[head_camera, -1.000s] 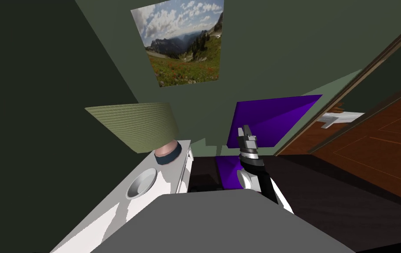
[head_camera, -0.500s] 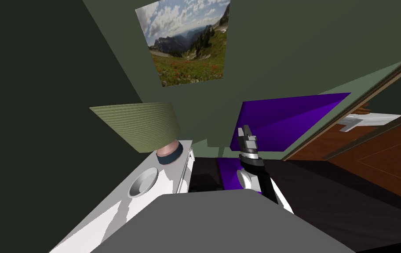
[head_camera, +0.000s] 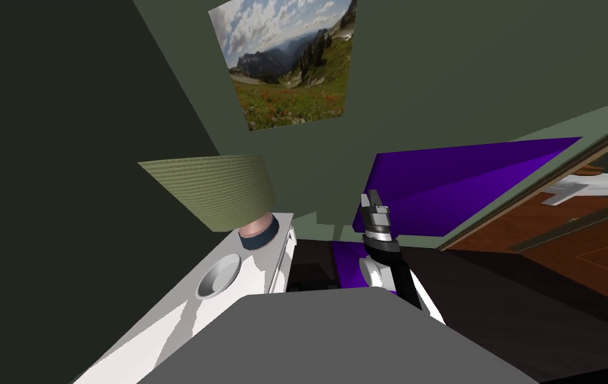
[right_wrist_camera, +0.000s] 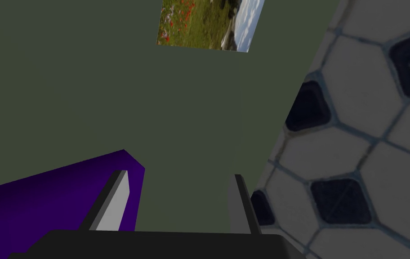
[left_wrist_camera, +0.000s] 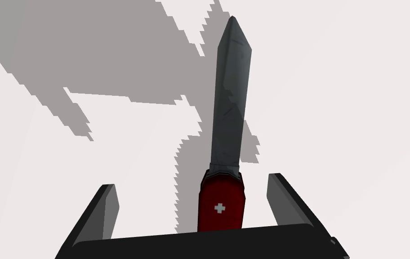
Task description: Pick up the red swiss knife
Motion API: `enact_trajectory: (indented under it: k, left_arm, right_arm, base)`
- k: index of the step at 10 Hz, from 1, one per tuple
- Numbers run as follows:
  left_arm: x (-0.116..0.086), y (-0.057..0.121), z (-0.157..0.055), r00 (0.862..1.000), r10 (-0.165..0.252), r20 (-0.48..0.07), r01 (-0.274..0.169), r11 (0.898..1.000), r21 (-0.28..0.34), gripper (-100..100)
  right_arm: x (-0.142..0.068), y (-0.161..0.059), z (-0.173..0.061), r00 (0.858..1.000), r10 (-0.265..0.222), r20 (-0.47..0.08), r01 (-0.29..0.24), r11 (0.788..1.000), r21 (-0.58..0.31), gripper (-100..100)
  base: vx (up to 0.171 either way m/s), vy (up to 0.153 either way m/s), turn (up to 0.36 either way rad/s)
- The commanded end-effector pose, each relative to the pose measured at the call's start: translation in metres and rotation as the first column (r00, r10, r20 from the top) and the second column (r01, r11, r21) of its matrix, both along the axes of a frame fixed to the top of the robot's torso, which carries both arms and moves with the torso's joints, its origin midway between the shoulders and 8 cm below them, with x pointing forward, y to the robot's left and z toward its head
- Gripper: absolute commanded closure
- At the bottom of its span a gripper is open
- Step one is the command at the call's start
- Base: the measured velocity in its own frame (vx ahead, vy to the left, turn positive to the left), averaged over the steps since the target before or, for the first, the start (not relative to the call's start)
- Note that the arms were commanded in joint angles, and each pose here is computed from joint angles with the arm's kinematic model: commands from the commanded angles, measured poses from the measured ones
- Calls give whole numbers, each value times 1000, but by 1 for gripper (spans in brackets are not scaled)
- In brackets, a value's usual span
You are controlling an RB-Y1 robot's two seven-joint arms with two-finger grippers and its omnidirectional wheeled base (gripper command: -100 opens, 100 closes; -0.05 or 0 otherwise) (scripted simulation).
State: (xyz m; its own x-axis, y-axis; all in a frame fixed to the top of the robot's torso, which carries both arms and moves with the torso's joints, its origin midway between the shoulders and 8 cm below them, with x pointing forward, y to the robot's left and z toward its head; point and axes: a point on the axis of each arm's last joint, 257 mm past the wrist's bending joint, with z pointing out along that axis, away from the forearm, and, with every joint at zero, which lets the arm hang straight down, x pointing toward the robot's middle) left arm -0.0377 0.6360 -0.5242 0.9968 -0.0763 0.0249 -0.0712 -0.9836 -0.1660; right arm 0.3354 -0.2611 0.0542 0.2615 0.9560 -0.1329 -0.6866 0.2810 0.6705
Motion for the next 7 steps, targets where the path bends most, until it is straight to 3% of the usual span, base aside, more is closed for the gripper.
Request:
enact_trajectory:
  k: [1, 2, 3, 4, 6, 7]
  left_arm:
    - [0, 0, -1, 1000, -24, -5, 24, 1000, -3, -100]
    - [0, -2, -5, 1000, -9, -1, 9, 1000, -13, -100]
    - [0, -2, -5, 999, -35, -5, 35, 999, -12, -100]
    - [0, -5, -10, 1000, -18, -1, 18, 1000, -25, -100]
    - [0, -5, -10, 998, -55, -6, 55, 998, -24, -100]
    - [0, -10, -15, 999, -45, -2, 45, 998, -40, -100]
  right_arm:
    - [0, 0, 0, 1000, 0, 0, 0, 1000, 0, 0]
    - [0, 0, 0, 1000, 0, 0, 0, 1000, 0, 0]
    - [0, 0, 0, 1000, 0, 0, 0, 1000, 0, 0]
    - [0, 0, 0, 1000, 0, 0, 0, 1000, 0, 0]
    - [0, 0, 0, 1000, 0, 0, 0, 1000, 0, 0]
    - [0, 0, 0, 1000, 0, 0, 0, 1000, 0, 0]
  base:
    - [36, -7, 83]
    - [52, -1, 143]
    - [52, -12, 56]
    - [62, -11, 117]
    - [30, -12, 29]
    - [34, -12, 109]
